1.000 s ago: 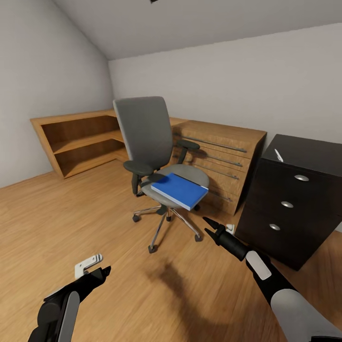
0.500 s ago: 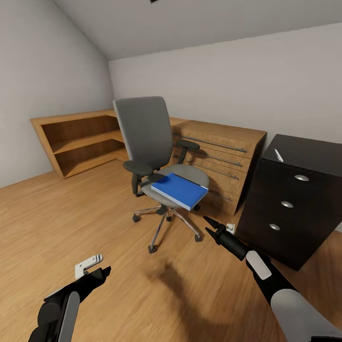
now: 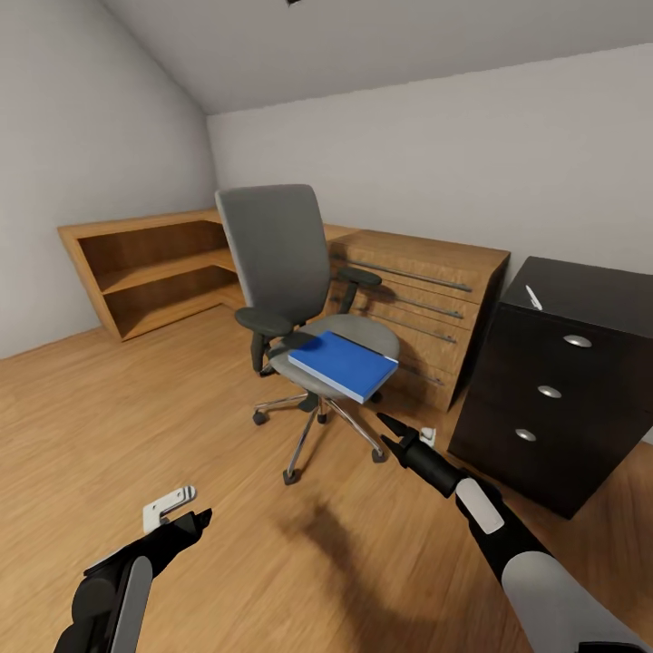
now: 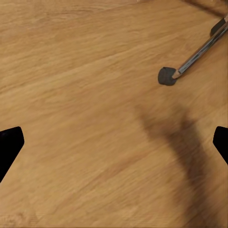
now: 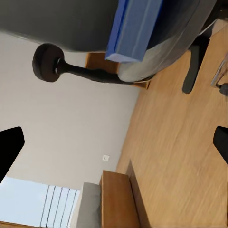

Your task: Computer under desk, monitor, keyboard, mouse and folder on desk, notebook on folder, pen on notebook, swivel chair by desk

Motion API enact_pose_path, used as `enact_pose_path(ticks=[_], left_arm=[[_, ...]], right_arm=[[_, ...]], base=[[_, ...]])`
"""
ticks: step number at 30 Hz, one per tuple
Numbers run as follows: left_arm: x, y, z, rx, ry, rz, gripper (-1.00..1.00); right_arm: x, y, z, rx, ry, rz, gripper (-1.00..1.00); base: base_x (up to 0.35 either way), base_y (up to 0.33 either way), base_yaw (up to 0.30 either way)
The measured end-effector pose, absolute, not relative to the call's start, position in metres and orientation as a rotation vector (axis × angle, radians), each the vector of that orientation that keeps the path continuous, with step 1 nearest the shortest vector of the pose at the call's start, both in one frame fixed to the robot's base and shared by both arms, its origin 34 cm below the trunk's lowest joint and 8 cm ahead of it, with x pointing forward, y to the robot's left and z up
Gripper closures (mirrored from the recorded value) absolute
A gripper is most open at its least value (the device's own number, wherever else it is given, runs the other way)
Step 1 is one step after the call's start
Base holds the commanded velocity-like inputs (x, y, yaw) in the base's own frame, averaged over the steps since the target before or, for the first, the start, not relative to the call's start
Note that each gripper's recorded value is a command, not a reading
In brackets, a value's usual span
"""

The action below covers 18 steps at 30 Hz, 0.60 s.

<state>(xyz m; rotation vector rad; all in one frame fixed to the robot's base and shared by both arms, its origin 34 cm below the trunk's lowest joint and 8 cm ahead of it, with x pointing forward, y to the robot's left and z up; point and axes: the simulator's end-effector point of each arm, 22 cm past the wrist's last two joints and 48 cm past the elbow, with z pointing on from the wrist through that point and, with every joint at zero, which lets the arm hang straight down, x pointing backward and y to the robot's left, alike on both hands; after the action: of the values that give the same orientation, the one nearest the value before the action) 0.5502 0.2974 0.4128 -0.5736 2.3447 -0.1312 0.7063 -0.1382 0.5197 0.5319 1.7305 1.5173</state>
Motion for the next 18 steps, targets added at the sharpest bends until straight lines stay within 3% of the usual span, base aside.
enact_pose_path(ticks=[14,18], left_arm=[[0.55,0.2977,0.4125,-0.573,2.346,-0.128,-1.0],[0.55,0.2975,0.4128,-0.573,2.345,-0.13,-1.0]], right_arm=[[0.7078,-0.1364,0.5139,0.554,1.751,1.499,-1.0],[0.7082,-0.1376,0.5144,0.558,1.748,1.498,-1.0]], base=[[0.059,0.0,0.0],[0.191,0.0,0.0]])
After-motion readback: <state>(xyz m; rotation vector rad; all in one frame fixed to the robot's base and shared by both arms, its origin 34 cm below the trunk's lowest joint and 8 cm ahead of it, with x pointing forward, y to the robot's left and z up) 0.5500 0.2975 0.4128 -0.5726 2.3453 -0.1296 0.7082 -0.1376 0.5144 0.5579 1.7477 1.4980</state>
